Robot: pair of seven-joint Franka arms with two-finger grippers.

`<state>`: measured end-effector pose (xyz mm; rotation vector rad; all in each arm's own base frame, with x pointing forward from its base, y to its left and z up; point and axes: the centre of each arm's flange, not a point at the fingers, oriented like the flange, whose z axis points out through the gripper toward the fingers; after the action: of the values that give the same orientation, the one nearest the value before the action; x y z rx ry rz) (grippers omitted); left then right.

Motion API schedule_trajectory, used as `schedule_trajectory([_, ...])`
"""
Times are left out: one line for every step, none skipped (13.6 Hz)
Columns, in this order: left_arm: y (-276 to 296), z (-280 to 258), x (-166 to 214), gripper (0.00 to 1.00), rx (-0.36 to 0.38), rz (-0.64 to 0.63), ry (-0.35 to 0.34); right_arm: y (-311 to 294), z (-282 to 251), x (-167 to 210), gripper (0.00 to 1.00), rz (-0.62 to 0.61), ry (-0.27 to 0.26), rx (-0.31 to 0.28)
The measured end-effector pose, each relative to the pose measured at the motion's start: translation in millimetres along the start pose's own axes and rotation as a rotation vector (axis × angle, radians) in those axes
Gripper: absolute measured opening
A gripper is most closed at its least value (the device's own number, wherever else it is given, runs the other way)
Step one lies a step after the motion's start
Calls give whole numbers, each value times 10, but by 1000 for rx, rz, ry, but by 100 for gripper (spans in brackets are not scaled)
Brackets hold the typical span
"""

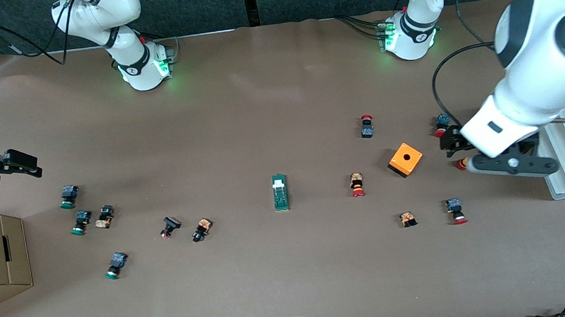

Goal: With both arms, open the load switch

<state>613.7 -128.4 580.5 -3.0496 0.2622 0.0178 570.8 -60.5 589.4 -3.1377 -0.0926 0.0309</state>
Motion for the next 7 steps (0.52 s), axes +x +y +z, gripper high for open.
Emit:
schedule_trajectory([-145, -29, -86, 100, -27, -39, -9, 0, 0, 1, 100, 0, 0, 0])
schedule_trajectory([-308, -50, -200, 100, -44, -78, -17, 0, 0, 1, 100, 0, 0, 0])
schedule_trajectory([-440, -71, -340, 100, -49, -106, -23, -1, 0, 1, 100, 0, 0, 0])
schedule_trajectory([-506, -103, -484, 100, -47, -120, -23, 0, 0, 1, 100, 0, 1, 0])
schedule_trajectory([-519, -147, -611, 100, -45, -113, -15, -1, 0, 1, 100, 0, 1, 0])
schedule_trajectory([-519, -177, -700, 100, -43, -82, -8, 0, 0, 1, 100, 0, 1, 0])
schedule_trajectory([-563, -180, -753, 100, -42, -53, -4, 0, 0, 2, 100, 0, 1, 0])
